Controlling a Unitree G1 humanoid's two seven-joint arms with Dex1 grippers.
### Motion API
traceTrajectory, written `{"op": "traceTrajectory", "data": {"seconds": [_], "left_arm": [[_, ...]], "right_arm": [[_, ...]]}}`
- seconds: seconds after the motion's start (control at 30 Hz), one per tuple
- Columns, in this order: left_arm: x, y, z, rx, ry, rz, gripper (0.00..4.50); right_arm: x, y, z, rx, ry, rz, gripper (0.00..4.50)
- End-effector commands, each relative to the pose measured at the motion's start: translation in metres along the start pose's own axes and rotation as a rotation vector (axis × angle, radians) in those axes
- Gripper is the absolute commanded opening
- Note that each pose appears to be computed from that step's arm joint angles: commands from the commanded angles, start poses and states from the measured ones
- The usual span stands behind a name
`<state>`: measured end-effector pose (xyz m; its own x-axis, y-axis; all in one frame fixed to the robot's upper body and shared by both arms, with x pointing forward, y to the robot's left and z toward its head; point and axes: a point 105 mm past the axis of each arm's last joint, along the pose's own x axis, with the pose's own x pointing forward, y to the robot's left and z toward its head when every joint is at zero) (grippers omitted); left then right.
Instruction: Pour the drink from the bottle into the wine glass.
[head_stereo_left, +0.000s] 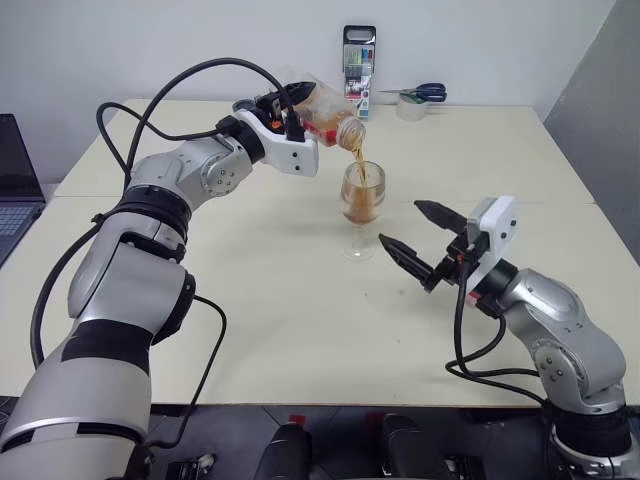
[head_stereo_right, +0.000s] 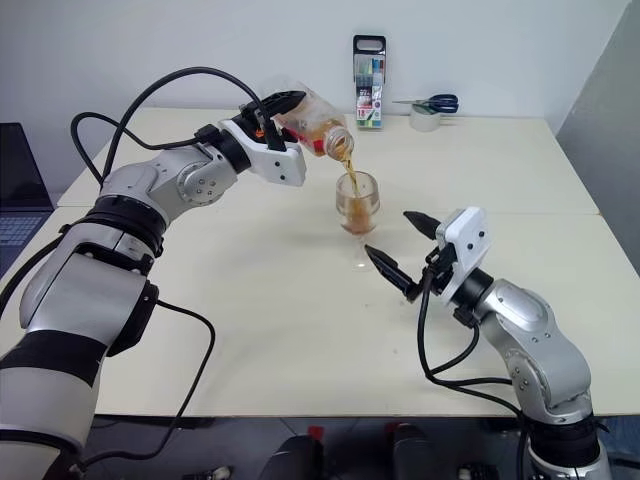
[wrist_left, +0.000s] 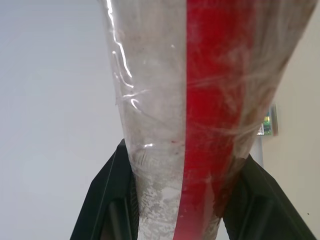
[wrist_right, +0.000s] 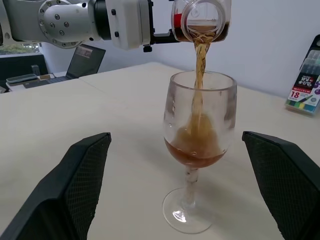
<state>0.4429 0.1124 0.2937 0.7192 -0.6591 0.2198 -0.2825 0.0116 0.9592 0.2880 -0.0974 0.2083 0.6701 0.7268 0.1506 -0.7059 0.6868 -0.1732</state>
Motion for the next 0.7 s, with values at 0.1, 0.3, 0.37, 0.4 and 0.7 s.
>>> {"op": "traceTrajectory", "data": {"seconds": [0.1,0.3,0.37,0.4,0.7], "left_arm": [[0.0027,0.0268,-0.0022,0.045,-0.004,0.071,1.67],[0.0029,0.0293,-0.0023,0.048,-0.005,0.077,1.67],[0.0029,0.0295,-0.0024,0.048,-0.005,0.078,1.67],[0.0029,0.0298,-0.0026,0.048,-0.004,0.078,1.67],[0.0040,0.0305,-0.0023,0.038,0.000,0.083,1.67]], "right_arm": [[-0.0015,0.0052,0.0132,-0.039,-0.044,0.027,4.50],[-0.0014,0.0059,0.0121,-0.037,-0.041,0.031,4.50],[-0.0014,0.0061,0.0119,-0.036,-0.040,0.033,4.50],[-0.0014,0.0061,0.0118,-0.036,-0.040,0.033,4.50],[-0.0014,0.0067,0.0114,-0.036,-0.038,0.035,4.50]]}}
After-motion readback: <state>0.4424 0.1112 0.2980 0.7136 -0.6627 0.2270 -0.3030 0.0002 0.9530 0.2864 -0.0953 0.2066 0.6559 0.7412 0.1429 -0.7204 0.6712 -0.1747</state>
